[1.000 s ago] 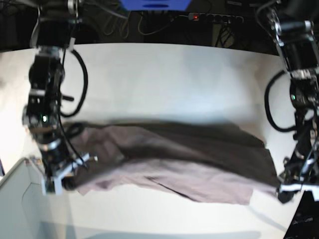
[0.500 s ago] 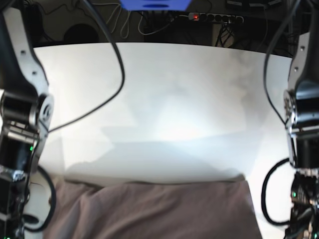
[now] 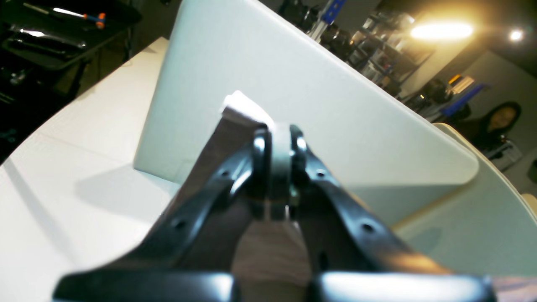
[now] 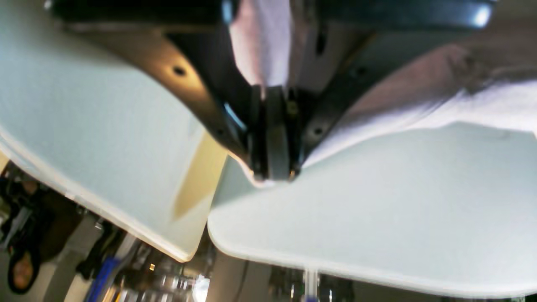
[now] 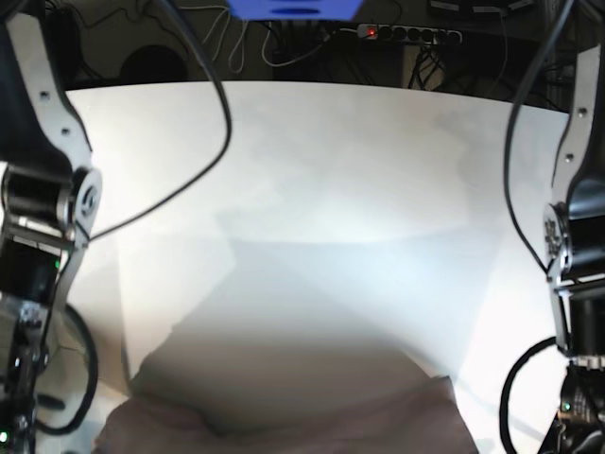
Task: Layout the t-shirt on the table in an organized manner, then fold the t-shirt properly
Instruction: 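Lift the shirt high with both grippers so it hangs, then lower the hanging shirt flat onto the table with both grippers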
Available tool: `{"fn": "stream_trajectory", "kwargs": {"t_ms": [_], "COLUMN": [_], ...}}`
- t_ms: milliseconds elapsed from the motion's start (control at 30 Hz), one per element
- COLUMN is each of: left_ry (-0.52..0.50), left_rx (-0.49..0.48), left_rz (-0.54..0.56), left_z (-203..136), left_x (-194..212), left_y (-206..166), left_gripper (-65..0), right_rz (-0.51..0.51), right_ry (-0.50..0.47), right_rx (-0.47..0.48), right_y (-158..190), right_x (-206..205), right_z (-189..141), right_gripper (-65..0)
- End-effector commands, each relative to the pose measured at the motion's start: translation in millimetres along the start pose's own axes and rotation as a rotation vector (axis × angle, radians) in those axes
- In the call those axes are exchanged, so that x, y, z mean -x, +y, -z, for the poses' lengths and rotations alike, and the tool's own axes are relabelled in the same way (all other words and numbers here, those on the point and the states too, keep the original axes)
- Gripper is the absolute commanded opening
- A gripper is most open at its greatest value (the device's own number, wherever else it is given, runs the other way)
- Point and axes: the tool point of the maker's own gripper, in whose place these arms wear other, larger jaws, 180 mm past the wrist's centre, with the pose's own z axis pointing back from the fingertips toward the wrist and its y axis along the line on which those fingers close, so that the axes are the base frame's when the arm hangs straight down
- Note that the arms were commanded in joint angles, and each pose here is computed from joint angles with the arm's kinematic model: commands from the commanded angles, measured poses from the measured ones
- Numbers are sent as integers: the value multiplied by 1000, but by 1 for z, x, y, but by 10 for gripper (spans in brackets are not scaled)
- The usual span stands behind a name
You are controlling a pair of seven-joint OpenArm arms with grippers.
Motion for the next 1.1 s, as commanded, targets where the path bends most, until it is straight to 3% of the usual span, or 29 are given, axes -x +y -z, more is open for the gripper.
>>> {"fn": "stream_trajectory", "kwargs": {"t_ms": [0, 233, 467, 767, 1067], "left_ry": [-49, 3, 127, 224, 372], "left_rx": [24, 45, -1, -299, -479], "left_rz": [5, 60, 105, 3, -71], "left_z": [-2, -41, -122, -256, -316], "left_x": [-17, 40, 121, 185, 247], "left_y": [-7, 5, 49, 154, 207], "left_gripper": [-650, -650, -650, -650, -650], "right_rz": [-8, -68, -80, 16, 80], "right_ry": [-77, -1, 168, 321, 463], "right_rx": [9, -33, -98, -107, -127], "right_y": [-4, 25, 57, 78, 98], "right_x": [-23, 44, 122, 193, 231], "right_z": [-7, -75, -169, -267, -341], "right_gripper": [-650, -650, -650, -650, -650]}}
